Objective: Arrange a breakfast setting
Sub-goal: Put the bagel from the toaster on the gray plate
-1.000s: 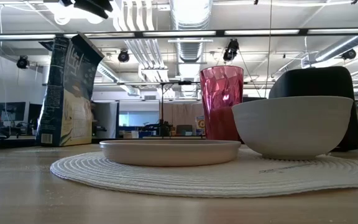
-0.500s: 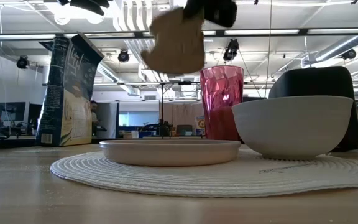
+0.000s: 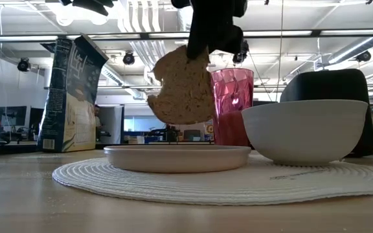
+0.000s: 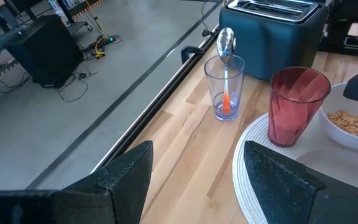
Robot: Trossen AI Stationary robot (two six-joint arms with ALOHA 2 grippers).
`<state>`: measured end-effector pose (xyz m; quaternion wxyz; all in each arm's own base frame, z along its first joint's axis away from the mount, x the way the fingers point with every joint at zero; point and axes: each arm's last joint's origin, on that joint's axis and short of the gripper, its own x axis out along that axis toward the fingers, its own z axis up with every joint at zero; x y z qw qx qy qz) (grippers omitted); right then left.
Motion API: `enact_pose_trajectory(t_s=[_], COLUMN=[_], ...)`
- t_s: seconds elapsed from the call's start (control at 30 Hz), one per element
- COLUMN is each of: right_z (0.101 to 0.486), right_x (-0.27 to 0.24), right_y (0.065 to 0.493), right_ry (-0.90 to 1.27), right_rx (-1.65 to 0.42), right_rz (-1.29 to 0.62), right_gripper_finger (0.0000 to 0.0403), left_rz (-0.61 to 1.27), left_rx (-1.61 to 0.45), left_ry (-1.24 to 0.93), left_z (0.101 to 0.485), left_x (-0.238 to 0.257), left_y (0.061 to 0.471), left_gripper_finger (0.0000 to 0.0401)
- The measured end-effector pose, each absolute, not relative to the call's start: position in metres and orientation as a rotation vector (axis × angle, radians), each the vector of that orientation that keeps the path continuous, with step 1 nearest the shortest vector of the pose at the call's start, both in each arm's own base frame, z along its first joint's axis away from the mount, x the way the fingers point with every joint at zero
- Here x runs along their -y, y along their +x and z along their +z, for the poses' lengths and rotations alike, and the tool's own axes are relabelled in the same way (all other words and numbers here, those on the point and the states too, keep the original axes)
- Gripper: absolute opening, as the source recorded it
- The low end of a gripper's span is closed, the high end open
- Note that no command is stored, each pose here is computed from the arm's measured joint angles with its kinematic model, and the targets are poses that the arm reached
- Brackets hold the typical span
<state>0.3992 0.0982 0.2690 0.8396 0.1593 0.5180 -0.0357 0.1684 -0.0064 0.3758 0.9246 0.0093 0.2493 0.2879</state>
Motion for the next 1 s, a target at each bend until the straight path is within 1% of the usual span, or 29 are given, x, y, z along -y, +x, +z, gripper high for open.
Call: enact_pose_trajectory(t_s=[0.13, 0.4, 0.63, 0.73, 0.87, 1.0], right_z=[0.269, 0.270, 0.272, 0.272, 0.272, 0.273], right_x=[-0.089, -0.071, -0.070, -0.070, -0.070, -0.070], right_y=[0.401, 0.405, 0.408, 0.409, 0.409, 0.410], right_ry=[0.373, 0.445, 0.314, 0.310, 0.296, 0.309], right_rx=[-1.100, -1.129, -1.085, -1.069, -1.068, -1.060], right_rz=[-0.076, 0.007, 0.111, 0.115, 0.121, 0.120], right_gripper_finger=[0.0038, 0.0038, 0.0038, 0.0034, 0.0016, 0.0017], left_rz=[0.591, 0.589, 0.588, 0.588, 0.588, 0.588], left_rx=[-0.511, -0.514, -0.515, -0.515, -0.515, -0.515], left_ry=[0.019, 0.026, 0.031, 0.031, 0.031, 0.031], left_z=[0.376, 0.376, 0.376, 0.376, 0.376, 0.376], left_x=[0.006, 0.006, 0.006, 0.006, 0.006, 0.006], left_y=[0.168, 0.168, 0.168, 0.168, 0.168, 0.168], left_gripper_finger=[0.0236, 0.0236, 0.0236, 0.0236, 0.0236, 0.0236])
